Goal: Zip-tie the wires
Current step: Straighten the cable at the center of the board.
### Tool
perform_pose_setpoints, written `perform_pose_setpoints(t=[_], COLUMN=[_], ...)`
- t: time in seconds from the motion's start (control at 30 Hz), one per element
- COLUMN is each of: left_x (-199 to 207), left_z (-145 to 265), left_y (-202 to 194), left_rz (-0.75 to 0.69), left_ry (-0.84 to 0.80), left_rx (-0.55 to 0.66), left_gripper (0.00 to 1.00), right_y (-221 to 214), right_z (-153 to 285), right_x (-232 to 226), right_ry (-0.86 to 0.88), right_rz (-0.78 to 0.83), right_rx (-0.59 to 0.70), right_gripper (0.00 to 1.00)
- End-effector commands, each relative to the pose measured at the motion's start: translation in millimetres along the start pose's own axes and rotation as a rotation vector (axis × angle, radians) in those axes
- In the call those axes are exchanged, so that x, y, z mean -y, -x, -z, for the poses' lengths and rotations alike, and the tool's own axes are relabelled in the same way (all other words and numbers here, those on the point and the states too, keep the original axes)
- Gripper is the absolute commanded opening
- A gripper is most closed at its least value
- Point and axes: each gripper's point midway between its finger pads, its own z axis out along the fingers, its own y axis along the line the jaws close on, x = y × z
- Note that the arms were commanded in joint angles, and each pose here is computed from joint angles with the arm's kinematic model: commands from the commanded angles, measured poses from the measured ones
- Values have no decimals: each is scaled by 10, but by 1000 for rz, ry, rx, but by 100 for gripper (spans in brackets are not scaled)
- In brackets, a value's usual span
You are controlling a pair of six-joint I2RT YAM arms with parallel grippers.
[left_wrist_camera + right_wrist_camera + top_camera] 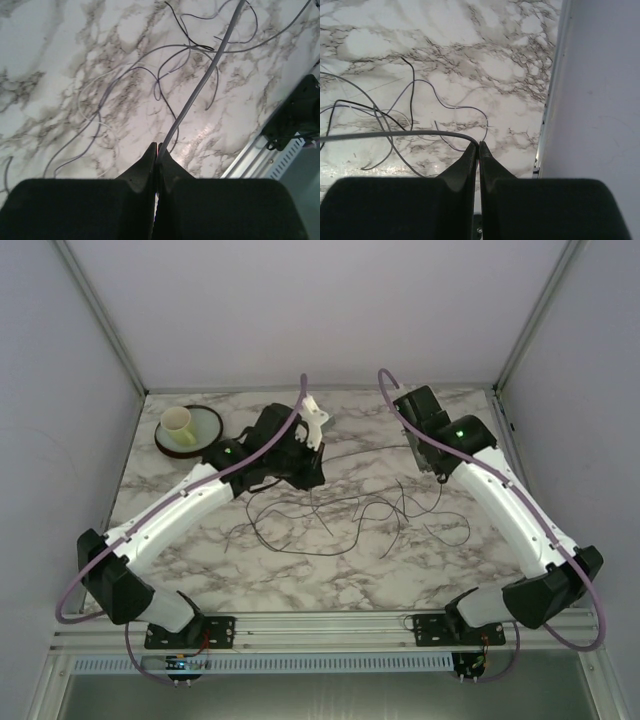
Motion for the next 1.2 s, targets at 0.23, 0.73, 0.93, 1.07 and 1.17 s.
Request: perform_pose_setpoints(t=[0.23, 0.73, 0.93, 1.07, 1.17], left_x=[40, -760, -1018, -1139, -1196], left_z=[-253, 160, 254, 257, 251], left_y=[-219, -821, -1204, -1429, -1489], left_rz=[87, 140, 213, 237, 251], left_ry=[32, 341, 386, 410, 414], left_rx=[-99, -296, -371, -429, -435], left_gripper=[0, 0, 0, 0, 0], right_y=[-208, 23, 95, 116, 136], right_z=[-276, -1030, -1213, -1321, -1399], right_x=[130, -384, -765, -944, -983], right_ry=[-168, -114, 42, 97, 91], right_rz=[104, 309, 299, 301, 297], right_rx=[-71, -97, -47, -26, -26], right_gripper=[0, 0, 0, 6, 7])
